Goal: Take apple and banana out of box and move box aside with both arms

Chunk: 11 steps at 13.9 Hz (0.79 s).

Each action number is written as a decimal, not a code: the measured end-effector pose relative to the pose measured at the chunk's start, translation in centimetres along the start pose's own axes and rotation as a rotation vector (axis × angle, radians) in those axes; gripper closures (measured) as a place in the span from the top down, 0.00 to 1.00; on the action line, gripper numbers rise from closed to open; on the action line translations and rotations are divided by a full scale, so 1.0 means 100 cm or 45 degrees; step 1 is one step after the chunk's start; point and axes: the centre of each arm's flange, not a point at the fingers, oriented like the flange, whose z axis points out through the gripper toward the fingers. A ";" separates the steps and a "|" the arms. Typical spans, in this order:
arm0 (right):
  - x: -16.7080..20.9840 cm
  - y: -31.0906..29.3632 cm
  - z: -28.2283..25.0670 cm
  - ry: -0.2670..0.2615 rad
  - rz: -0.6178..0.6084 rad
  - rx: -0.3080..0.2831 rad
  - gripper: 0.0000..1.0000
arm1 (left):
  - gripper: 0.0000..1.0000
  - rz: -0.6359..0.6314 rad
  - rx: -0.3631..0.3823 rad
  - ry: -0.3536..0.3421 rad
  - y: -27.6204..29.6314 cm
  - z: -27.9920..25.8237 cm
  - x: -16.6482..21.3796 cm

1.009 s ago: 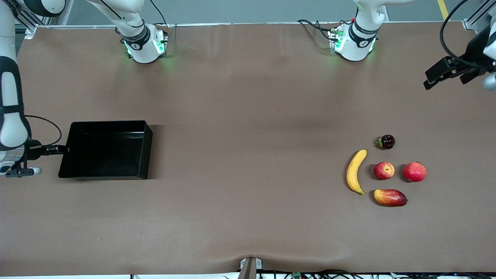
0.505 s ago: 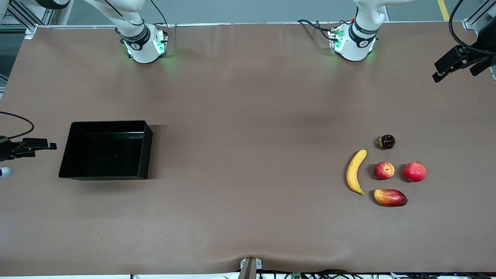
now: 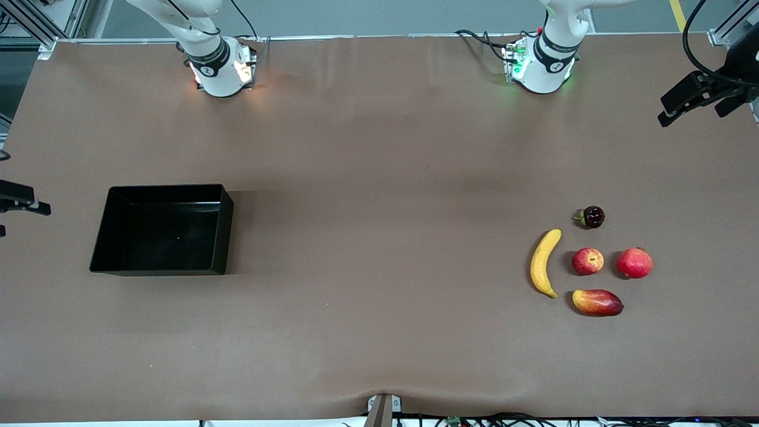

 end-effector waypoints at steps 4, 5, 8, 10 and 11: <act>-0.031 -0.046 -0.046 -0.060 0.293 0.009 1.00 | 1.00 0.002 0.001 -0.003 0.000 0.001 0.000; -0.040 -0.054 -0.052 -0.084 0.351 -0.008 1.00 | 1.00 0.002 0.001 -0.004 0.000 0.001 0.000; -0.065 -0.081 -0.057 -0.137 0.481 -0.066 1.00 | 1.00 0.002 0.002 -0.006 0.000 0.003 0.000; -0.078 -0.108 -0.056 -0.137 0.571 -0.094 1.00 | 1.00 0.003 0.002 -0.006 0.000 0.003 0.001; -0.084 -0.123 -0.054 -0.130 0.629 -0.104 1.00 | 1.00 0.003 0.002 -0.006 0.000 0.003 0.001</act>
